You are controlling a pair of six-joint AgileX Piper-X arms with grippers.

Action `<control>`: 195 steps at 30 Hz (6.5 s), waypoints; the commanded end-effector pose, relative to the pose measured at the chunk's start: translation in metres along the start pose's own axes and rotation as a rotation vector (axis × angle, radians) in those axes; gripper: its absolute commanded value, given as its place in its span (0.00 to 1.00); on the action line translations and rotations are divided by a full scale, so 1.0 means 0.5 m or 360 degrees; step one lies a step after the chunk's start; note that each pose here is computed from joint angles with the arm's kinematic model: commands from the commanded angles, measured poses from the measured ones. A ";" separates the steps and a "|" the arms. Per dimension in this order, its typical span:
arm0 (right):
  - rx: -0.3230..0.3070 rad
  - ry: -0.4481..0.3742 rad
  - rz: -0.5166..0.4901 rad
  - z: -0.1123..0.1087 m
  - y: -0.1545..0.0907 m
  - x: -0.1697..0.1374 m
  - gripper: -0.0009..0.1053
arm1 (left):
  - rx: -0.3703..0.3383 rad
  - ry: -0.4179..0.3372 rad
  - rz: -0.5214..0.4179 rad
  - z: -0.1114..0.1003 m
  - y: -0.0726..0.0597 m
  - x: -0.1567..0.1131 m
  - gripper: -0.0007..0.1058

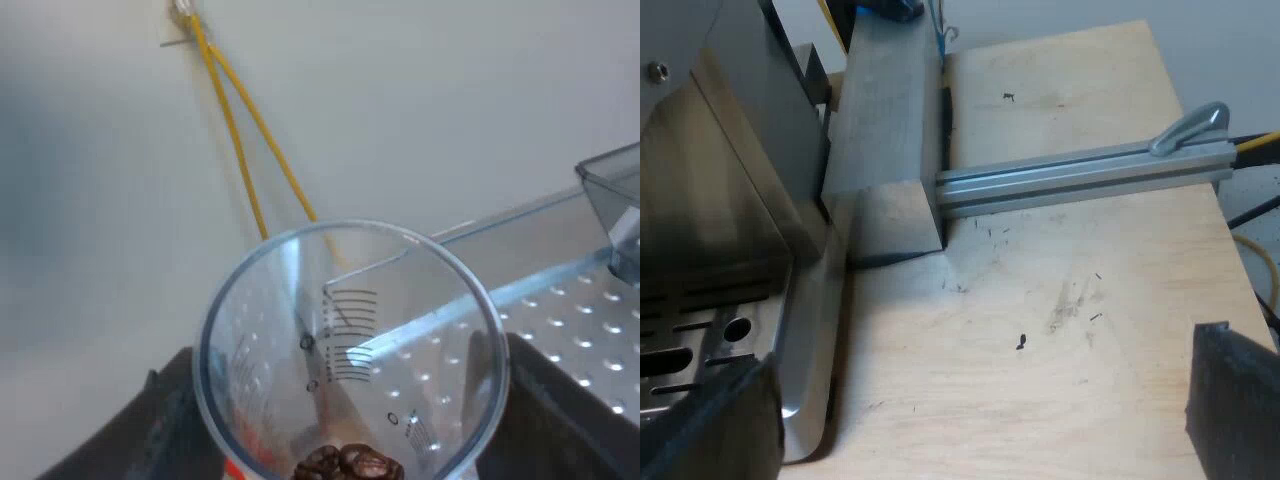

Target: Pour the beans into the coffee machine

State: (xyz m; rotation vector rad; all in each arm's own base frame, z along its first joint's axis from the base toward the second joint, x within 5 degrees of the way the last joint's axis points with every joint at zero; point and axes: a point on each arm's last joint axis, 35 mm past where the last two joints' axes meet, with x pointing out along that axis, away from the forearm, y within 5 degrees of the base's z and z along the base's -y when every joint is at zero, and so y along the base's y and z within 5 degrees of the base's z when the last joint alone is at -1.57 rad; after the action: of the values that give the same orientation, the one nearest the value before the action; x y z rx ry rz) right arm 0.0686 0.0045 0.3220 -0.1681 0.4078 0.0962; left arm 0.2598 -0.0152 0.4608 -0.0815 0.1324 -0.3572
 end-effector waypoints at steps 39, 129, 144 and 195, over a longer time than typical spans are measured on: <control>-0.0003 -0.0034 0.0002 0.007 -0.001 -0.006 0.78 | 0.0109 0.0006 -0.0218 0.057 -0.080 0.095 0.21; 0.0004 -0.0037 0.0060 0.006 0.002 -0.006 0.78 | 0.0871 0.0156 -0.0310 0.080 -0.246 0.243 0.21; 0.0004 -0.0037 0.0060 0.006 0.002 -0.006 0.78 | 0.1148 0.0079 -0.0217 0.105 -0.270 0.230 0.21; 0.0109 -0.0049 0.0179 0.007 0.007 -0.007 0.78 | 0.2122 0.0181 -0.0289 0.047 -0.304 0.281 0.21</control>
State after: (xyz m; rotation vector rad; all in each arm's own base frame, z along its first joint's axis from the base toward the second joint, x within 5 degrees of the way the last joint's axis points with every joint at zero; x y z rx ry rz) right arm 0.0683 0.0082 0.3222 -0.0806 0.4049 0.1884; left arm 0.3438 -0.2058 0.4776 1.2306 0.0052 -0.5899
